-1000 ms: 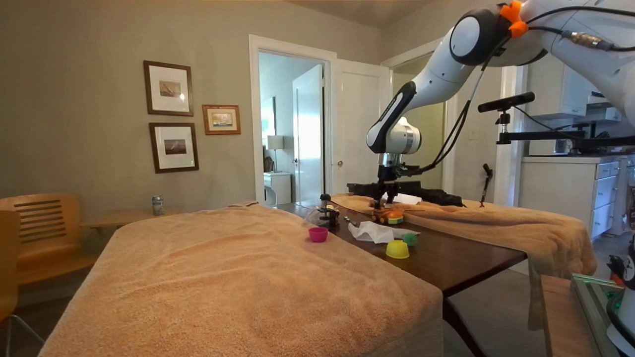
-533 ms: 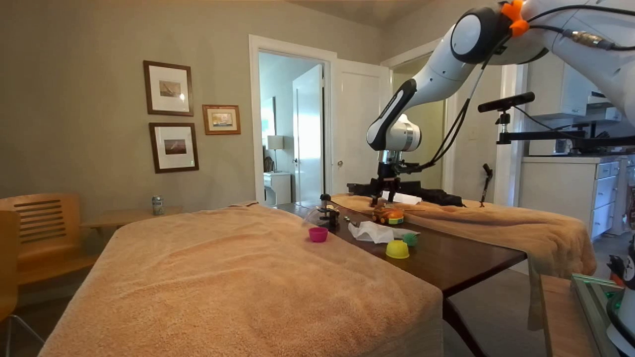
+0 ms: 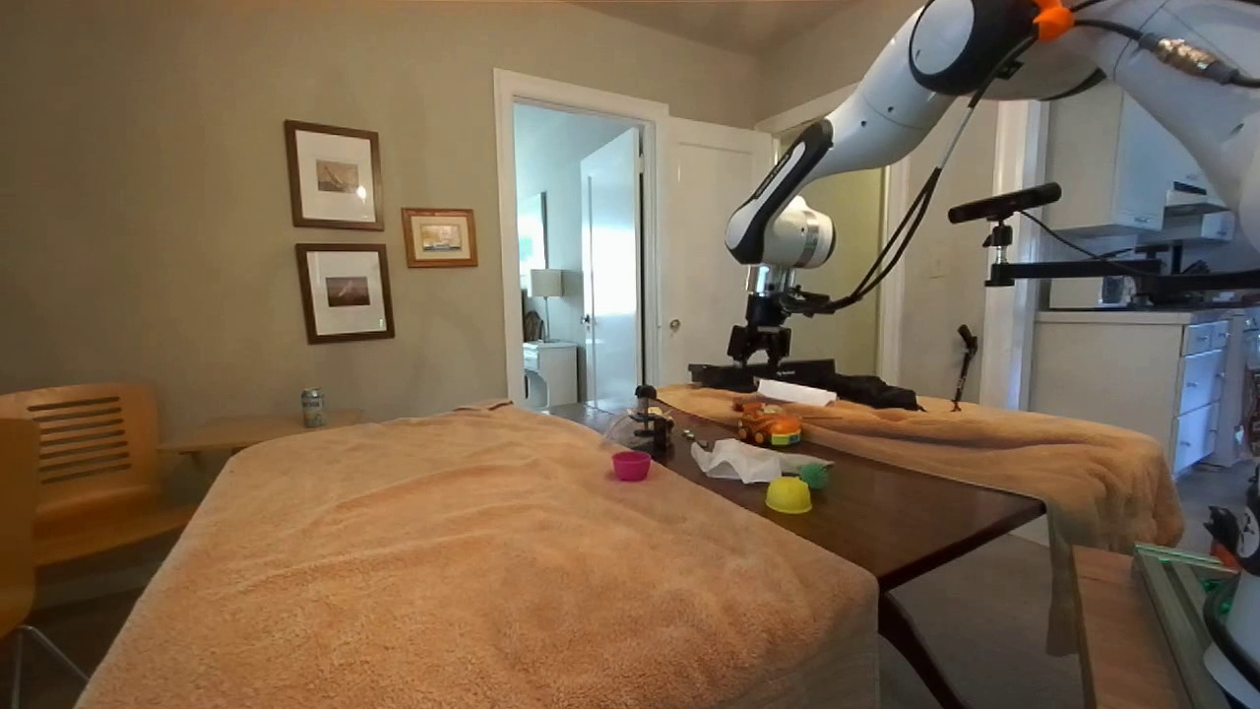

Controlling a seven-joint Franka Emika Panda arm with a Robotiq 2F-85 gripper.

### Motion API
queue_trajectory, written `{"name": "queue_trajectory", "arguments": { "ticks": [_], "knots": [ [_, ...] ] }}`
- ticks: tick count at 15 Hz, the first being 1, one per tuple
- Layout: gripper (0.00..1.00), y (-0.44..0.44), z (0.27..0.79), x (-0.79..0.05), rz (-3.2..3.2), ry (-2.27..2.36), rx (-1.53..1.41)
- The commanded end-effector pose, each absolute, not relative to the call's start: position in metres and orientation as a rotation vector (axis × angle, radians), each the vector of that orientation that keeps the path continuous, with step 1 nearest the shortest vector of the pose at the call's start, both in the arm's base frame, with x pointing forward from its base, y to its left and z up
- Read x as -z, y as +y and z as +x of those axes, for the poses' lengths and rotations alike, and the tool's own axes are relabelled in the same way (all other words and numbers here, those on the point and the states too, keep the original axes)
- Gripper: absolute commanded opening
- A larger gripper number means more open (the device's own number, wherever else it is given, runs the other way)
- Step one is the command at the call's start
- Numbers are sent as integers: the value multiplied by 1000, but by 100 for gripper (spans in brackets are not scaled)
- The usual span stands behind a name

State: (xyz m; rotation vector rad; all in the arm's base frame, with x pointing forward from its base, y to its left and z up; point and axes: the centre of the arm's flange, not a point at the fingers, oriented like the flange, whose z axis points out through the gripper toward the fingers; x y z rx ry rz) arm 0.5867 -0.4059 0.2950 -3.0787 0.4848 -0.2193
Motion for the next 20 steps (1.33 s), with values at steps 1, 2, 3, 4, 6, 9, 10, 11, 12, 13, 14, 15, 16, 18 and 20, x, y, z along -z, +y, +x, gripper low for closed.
{"name": "queue_trajectory", "arguments": {
  "ticks": [1, 2, 3, 4, 6, 9, 10, 11, 12, 13, 14, 15, 16, 18, 20],
  "knots": [
    [100, -382, 585, -338, -3073, 386, 145],
    [100, -377, 589, -347, -3078, 356, 126],
    [100, -371, 593, -355, -3083, 337, 116],
    [100, -365, 598, -359, -3084, 321, 99],
    [100, -367, 596, -350, -3063, 356, 134],
    [100, -357, 603, -356, -3072, 321, 120],
    [100, -358, 604, -353, -3071, 311, 117],
    [100, -360, 607, -349, -3067, 304, 118],
    [100, -361, 608, -345, -3060, 291, 126],
    [100, -360, 611, -340, -3056, 281, 132],
    [100, -359, 612, -336, -3054, 269, 139],
    [100, -357, 614, -331, -3050, 256, 143],
    [100, -355, 615, -327, -3053, 251, 141],
    [100, -352, 618, -317, -3053, 227, 151],
    [100, -351, 623, -310, -3062, 221, 175]
  ]
}}
